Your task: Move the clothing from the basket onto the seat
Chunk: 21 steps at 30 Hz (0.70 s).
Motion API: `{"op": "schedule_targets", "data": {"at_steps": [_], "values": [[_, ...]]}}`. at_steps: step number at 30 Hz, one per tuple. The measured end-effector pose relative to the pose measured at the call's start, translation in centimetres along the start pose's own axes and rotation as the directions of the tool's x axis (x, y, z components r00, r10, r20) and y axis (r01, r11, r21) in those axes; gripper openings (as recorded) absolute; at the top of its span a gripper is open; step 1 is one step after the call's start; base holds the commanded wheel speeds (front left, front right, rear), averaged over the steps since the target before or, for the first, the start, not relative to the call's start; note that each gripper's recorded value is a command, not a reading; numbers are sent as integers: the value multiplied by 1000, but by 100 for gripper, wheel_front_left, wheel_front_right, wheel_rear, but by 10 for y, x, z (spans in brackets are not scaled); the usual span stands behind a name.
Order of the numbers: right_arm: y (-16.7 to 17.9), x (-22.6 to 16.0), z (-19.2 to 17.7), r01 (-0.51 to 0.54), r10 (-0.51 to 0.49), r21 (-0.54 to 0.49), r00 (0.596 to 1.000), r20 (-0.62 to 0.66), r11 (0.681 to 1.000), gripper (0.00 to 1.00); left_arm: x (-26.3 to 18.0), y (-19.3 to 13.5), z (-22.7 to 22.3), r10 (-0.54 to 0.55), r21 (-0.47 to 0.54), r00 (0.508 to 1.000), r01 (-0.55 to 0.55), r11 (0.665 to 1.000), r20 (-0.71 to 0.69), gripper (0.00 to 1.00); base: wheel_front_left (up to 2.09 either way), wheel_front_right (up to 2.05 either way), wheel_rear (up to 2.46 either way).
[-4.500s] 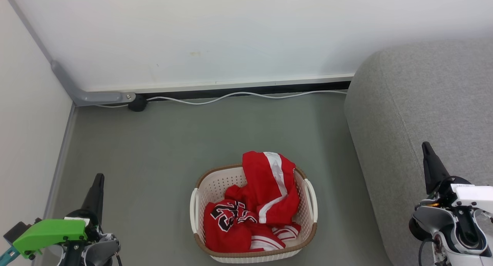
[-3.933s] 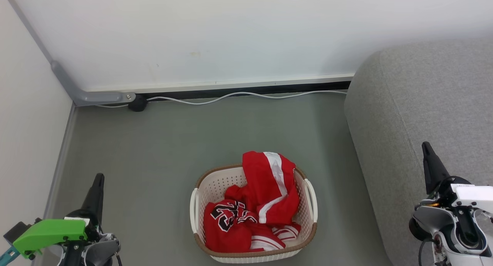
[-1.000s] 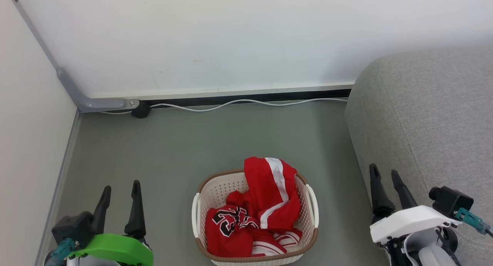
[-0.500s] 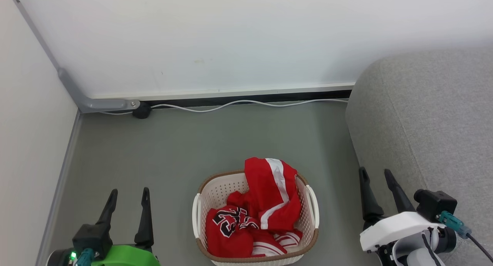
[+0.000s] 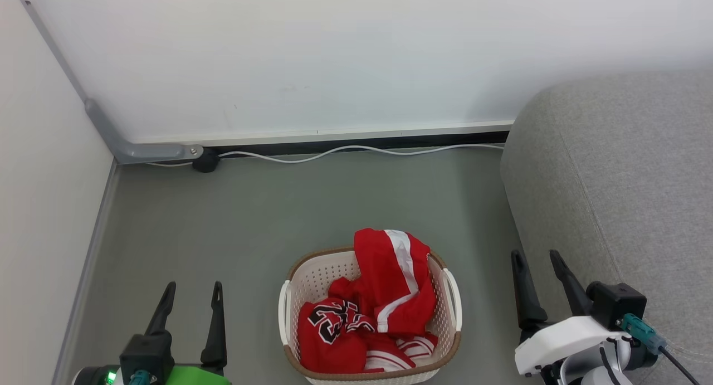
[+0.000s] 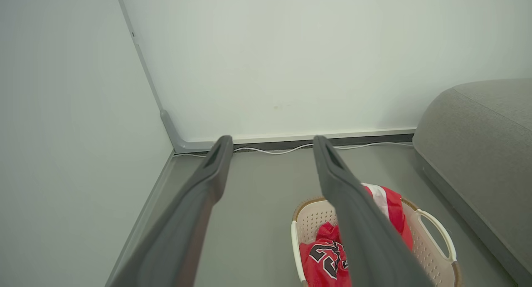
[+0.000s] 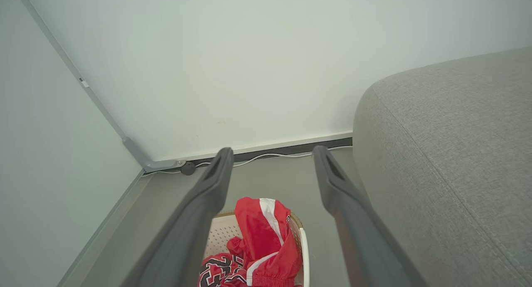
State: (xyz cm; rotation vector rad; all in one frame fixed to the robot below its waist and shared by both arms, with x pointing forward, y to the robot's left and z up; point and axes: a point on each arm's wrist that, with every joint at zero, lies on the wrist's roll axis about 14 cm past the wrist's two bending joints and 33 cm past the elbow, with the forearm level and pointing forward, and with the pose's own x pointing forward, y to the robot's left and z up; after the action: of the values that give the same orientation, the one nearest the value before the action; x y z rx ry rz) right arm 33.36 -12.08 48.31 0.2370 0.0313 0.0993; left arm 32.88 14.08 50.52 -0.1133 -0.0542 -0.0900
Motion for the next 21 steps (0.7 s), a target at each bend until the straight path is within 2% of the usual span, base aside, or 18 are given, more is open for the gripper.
{"op": "schedule_targets", "data": {"at_steps": [21], "values": [[-2, -1, -6, 7, -7, -1, 1000, -18, 1000, 100, -2, 4, -10, 7, -5, 999, -8, 1000, -31, 100, 0, 0, 0]]}}
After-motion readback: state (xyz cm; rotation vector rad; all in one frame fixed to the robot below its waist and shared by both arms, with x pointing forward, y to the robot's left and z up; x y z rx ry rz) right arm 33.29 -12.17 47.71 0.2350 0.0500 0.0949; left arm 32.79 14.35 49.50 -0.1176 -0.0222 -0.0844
